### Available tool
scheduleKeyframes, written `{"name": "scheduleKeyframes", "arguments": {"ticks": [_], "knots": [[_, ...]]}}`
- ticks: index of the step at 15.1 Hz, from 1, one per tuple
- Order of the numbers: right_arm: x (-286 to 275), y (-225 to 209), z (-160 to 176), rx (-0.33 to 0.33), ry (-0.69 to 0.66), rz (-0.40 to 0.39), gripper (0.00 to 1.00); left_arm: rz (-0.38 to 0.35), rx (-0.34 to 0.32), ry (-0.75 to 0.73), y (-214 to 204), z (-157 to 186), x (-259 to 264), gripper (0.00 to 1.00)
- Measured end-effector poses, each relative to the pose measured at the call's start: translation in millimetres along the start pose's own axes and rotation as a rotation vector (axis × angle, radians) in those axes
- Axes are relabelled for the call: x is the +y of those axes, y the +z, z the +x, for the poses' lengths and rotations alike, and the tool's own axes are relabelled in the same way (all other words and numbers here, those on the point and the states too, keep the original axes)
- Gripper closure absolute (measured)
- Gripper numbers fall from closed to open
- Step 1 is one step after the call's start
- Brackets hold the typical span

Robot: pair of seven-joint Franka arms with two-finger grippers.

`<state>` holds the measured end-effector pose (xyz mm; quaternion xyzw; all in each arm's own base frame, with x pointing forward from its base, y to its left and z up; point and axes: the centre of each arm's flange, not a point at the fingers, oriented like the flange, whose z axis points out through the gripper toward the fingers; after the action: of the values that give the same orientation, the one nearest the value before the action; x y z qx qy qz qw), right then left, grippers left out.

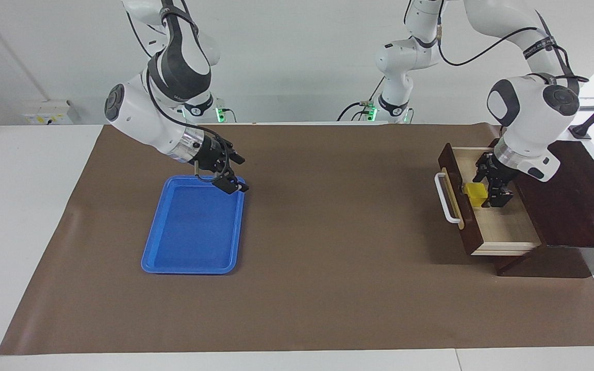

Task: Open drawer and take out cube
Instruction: 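Grasp the yellow cube with the left gripper while the right gripper advances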

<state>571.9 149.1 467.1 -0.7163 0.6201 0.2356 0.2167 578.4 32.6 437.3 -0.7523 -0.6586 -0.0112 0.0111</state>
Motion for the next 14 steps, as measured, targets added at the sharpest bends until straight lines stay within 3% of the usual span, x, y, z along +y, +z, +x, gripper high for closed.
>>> {"name": "scheduleKeyframes", "arguments": {"ticks": [2, 4, 9, 14], "knots": [[-1, 0, 1, -0.001, 0.015, 0.012, 0.0, -0.001, 0.0, -0.002, 0, 0, 0, 0.24], [-1, 4, 0, -0.002, 0.032, 0.018, 0.0, -0.003, 0.001, -0.005, 0, 0, 0, 0.45], [-1, 23, -19, 0.007, 0.034, 0.031, 0.0, -0.009, 0.001, -0.007, -1, 0, 1, 0.45], [-1, 35, -16, -0.009, 0.055, 0.036, 0.0, -0.033, 0.006, -0.008, -19, 1, 6, 0.45]]}}
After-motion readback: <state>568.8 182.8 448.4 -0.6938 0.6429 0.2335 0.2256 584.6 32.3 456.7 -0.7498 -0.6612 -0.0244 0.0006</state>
